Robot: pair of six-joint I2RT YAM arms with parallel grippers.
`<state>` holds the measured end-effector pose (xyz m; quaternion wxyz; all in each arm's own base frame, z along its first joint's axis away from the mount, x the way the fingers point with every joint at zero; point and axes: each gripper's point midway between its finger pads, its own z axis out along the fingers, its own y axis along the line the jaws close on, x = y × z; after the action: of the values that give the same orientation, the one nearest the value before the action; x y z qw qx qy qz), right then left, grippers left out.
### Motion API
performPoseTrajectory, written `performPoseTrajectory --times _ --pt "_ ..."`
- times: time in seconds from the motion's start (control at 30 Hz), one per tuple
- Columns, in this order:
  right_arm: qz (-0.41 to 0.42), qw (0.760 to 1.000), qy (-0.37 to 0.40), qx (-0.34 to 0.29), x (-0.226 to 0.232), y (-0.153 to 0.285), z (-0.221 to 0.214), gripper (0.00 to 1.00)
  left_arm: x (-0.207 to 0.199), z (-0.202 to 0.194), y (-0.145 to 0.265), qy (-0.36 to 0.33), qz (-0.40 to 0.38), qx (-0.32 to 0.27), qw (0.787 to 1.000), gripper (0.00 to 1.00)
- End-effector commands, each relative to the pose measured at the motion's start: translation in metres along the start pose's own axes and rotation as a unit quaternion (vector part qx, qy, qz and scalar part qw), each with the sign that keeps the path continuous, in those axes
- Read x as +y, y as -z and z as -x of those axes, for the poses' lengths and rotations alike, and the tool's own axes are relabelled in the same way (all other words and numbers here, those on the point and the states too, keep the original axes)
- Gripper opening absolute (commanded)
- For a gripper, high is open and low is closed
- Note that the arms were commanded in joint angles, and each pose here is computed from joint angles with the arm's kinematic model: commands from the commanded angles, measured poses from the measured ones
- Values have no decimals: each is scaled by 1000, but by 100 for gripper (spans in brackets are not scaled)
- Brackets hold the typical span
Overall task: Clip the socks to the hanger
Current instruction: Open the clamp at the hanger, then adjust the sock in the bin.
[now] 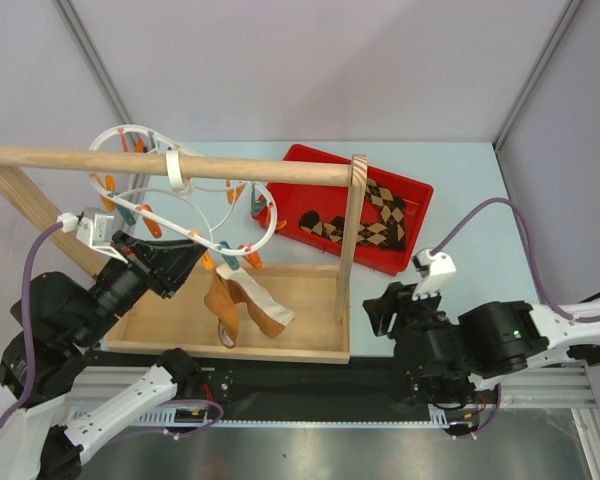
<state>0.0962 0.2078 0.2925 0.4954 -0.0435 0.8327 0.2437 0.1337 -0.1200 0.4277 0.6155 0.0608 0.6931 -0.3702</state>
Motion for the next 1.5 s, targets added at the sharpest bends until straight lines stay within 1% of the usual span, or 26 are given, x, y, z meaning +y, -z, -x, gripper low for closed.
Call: performPoseTrajectory --times 0.0,0.13,0.2,0.23,0.27,0.3,0.33,0.37,0.4,0.43,0.47,0.5,0.53,0.57,0.6,0.67,0.73,0.77,0.93,0.97,1.03,1.13,1.2,1.27,1.3,1.47 --pt "-68 997 -10 -23 -58 4 10 56 5 3 2 67 33 -1 997 0" --pt "-97 994 -26 -45 -78 -1 16 52 4 0 6 100 36 3 994 0" --pt "-114 992 -14 -53 -84 -6 19 50 5 -3 8 111 41 9 993 0" --pt "-127 989 -37 -69 -81 -16 28 50 4 -3 9 117 41 10 992 0" --pt "-137 988 19 -65 -85 -21 33 51 3 -4 10 127 40 11 991 0" --pt "-142 989 32 -35 -85 -31 25 52 3 -5 12 132 41 14 990 0" --pt "-171 984 -11 -51 -95 -45 41 52 3 -4 14 135 40 13 990 0" --pt "-183 982 -22 -47 -103 -53 46 52 3 -5 14 142 42 14 989 0" --pt "-151 988 -9 -27 -98 -66 44 52 4 -6 16 145 43 14 988 0" --pt "-145 989 -17 -27 -102 -73 49 52 3 -7 17 148 42 15 988 0" --pt "-178 982 -39 -39 -130 -80 62 52 3 -8 18 155 43 17 987 0" --pt "-146 988 -35 -22 -126 -86 61 52 3 -8 21 158 40 14 986 0" --pt "-146 988 -44 -29 -132 -98 70 52 4 -10 20 160 41 15 986 0" --pt "-169 983 -59 -36 -153 -102 80 52 4 -10 21 161 40 13 986 0" --pt "-145 987 -67 -18 -152 -112 79 52 5 -10 22 164 40 10 986 0" --pt "-127 990 -66 -10 -159 -137 85 53 4 -8 24 170 29 -9 985 0" --pt "-109 992 -67 -17 -166 -155 98 53 8 -11 24 176 35 -14 984 0" --pt "-118 991 -67 3 -173 -175 97 54 10 -11 24 175 40 -14 984 0" --pt "-127 990 -51 33 -188 -240 108 59 15 -15 22 170 45 -20 984 0" --pt "-137 988 -56 52 -196 -262 104 59 15 -13 22 168 41 -25 985 0" --pt "-156 983 -58 80 -206 -278 97 59 17 -15 22 160 45 -26 986 0" --pt "-201 968 -55 142 -230 -306 70 59 20 -19 21 151 50 -21 987 0" --pt "-234 956 -44 174 -248 -315 50 57 22 -22 20 149 50 -21 987 0" --pt "-251 949 -35 188 -259 -318 38 56 24 -27 16 145 53 -17 988 0" --pt "-256 945 -32 203 -266 -321 24 56 26 -30 14 142 55 -16 988 0" --pt "-271 934 -33 232 -279 -323 -10 53 31 -34 14 137 62 -16 988 0"
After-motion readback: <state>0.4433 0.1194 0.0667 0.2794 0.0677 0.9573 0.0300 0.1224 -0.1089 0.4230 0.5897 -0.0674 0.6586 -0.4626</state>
